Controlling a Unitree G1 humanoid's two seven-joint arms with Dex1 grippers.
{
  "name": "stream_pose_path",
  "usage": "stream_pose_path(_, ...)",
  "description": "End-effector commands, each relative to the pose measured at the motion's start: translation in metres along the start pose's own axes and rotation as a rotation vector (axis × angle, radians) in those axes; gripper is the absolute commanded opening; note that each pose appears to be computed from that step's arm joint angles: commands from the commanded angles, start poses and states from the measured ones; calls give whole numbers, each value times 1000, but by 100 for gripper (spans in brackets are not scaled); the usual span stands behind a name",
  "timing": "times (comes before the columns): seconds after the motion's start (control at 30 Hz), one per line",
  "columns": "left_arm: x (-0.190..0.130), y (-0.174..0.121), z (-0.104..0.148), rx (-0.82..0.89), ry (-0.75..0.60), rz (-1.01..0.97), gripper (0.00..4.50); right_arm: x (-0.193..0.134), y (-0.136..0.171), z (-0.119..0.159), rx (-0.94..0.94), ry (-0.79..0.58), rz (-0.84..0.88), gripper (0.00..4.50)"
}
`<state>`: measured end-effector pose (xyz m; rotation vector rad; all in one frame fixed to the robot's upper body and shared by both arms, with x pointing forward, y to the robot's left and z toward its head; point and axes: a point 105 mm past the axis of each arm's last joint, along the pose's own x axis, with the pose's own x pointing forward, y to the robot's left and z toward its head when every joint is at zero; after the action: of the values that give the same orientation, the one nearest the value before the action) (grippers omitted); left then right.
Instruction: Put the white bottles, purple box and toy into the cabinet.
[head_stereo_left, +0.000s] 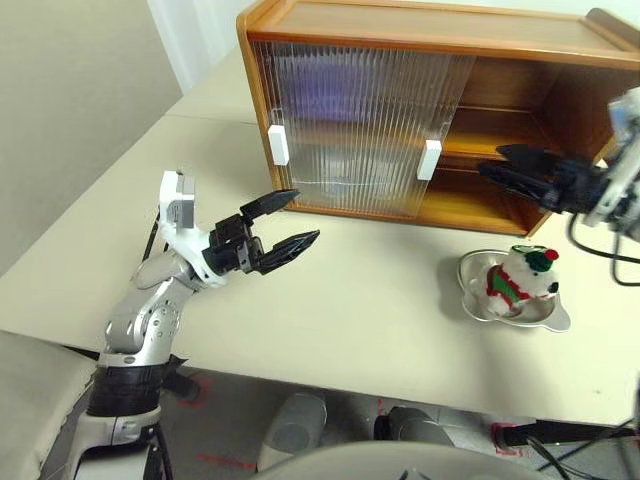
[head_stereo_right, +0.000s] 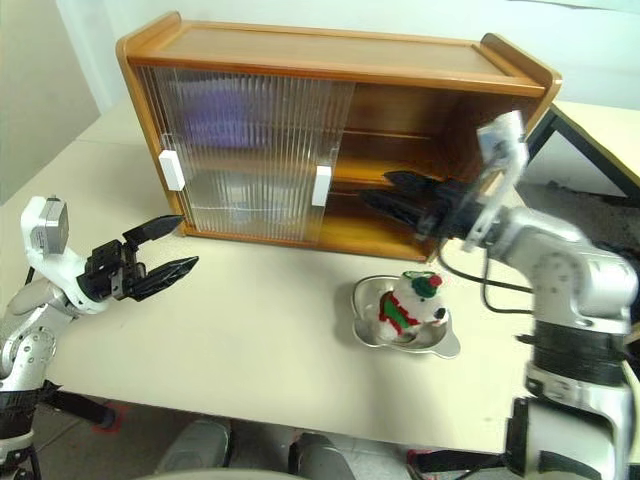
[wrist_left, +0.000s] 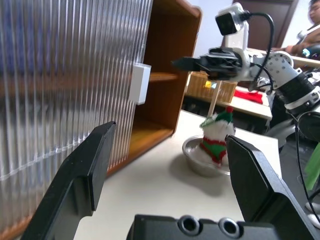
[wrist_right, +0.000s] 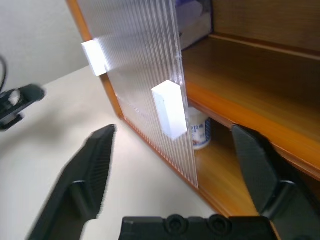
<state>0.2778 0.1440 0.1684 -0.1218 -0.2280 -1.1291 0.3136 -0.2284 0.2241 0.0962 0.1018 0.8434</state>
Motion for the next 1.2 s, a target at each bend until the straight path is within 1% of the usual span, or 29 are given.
stream_pose_path(0.03, 4, -2, -1, -7, -1, -23, 450, -24, 4, 4, 17, 10, 17, 449)
stream_pose_path(0.2, 4, 0, -3, -13, 2, -30, 450, -52, 9, -11, 32, 36, 8, 449)
stream_pose_path(0.27, 3, 2, -5, -13, 12, -25, 450, -60, 13, -19, 47, -2, 1, 449)
stream_pose_path(0.47, 1, 4, -7, -15, 22, -25, 450, -60, 25, -26, 69, -126, 28, 449)
stream_pose_path(0.57, 0, 5, -6, -13, 26, -25, 450, -58, 36, -35, 31, -144, 57, 449)
stream_pose_path(0.63, 0, 6, -7, -13, 28, -27, 450, -59, 36, -41, 11, -135, 48, 449)
stream_pose_path(0.77, 1, 6, -7, -15, 31, -30, 450, -64, 30, -66, -36, -5, 6, 449)
stream_pose_path(0.9, 1, 7, -9, -17, 39, -30, 450, -63, 26, -73, -34, -1, -11, 449)
stream_pose_path(1.03, -1, 7, -10, -17, 44, -29, 450, -62, 23, -87, -34, 61, -30, 449)
stream_pose_path(1.2, -1, 6, -10, -18, 44, -43, 450, -58, 20, -91, -28, 63, -33, 449)
